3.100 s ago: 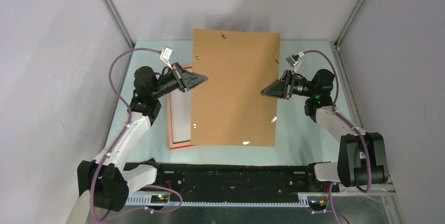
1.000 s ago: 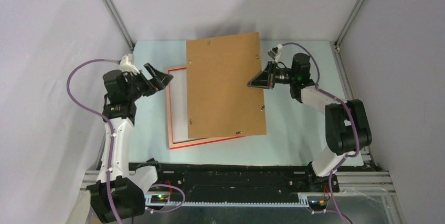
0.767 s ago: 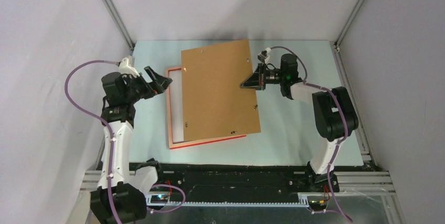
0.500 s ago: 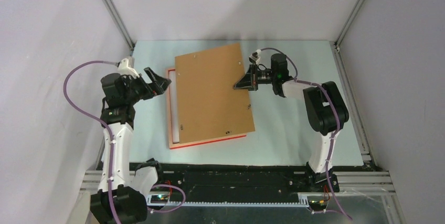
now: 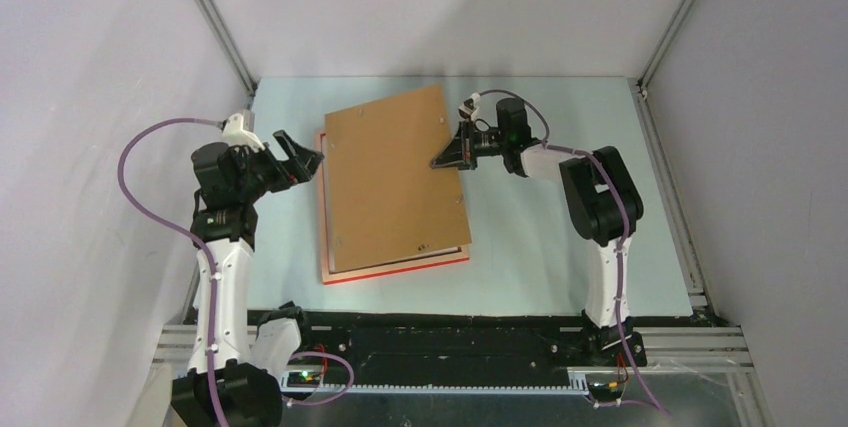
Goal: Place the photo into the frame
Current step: Place the photo frame item in the photo frame.
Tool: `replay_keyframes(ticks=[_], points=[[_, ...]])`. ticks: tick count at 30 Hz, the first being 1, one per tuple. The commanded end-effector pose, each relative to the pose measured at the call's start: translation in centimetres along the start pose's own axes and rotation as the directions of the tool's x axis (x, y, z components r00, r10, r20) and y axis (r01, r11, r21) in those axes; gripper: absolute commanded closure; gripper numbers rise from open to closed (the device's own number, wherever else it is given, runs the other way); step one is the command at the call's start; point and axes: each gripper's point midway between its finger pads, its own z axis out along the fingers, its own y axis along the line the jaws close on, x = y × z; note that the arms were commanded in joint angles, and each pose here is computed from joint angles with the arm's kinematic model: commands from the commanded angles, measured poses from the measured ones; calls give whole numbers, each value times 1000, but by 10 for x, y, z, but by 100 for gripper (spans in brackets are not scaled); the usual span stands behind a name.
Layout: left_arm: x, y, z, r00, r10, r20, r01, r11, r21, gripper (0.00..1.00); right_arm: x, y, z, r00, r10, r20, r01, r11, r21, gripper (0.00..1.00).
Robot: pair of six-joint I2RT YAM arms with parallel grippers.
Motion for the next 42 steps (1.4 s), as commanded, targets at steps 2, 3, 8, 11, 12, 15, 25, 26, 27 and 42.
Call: replay_keyframes(ticks=[2, 3, 8, 11, 12, 15, 25, 26, 27, 42], points=[[-8, 4, -4, 998, 39, 41, -38, 999, -23, 0, -18, 17, 10, 998, -63, 1, 63, 997, -45, 100], [-7, 4, -4, 998, 41, 42, -40, 999, -25, 0, -20, 19, 11, 998, -70, 2, 70, 996, -48, 100], [-6, 6, -5, 998, 43, 44, -42, 999, -34, 0, -25, 11, 21, 998, -56, -8, 55, 997, -49, 100], [-7, 6, -5, 998, 45, 46, -43, 998, -34, 0, -26, 9, 26, 998, -55, -12, 55, 997, -50, 100], [-6, 6, -5, 998, 44, 44, -42, 999, -34, 0, -27, 7, 28, 999, -50, -13, 49, 998, -50, 100], [-7, 6, -4, 998, 44, 44, -42, 999, -34, 0, -26, 1, 32, 999, -41, -19, 40, 998, -48, 100], [-4, 8, -2, 999, 35, 31, -34, 999, -32, 0, -25, -13, 42, 999, -24, -32, 23, 999, -43, 100], [-4, 8, -1, 999, 34, 29, -33, 999, -32, 0, -25, -15, 43, 999, -22, -35, 20, 999, -43, 100], [-4, 8, -1, 999, 34, 29, -34, 999, -32, 0, -25, -15, 43, 999, -21, -36, 19, 999, -43, 100], [-2, 8, -2, 999, 39, 31, -38, 999, -33, 0, -20, -26, 44, 998, -11, -69, 9, 1000, -27, 100]])
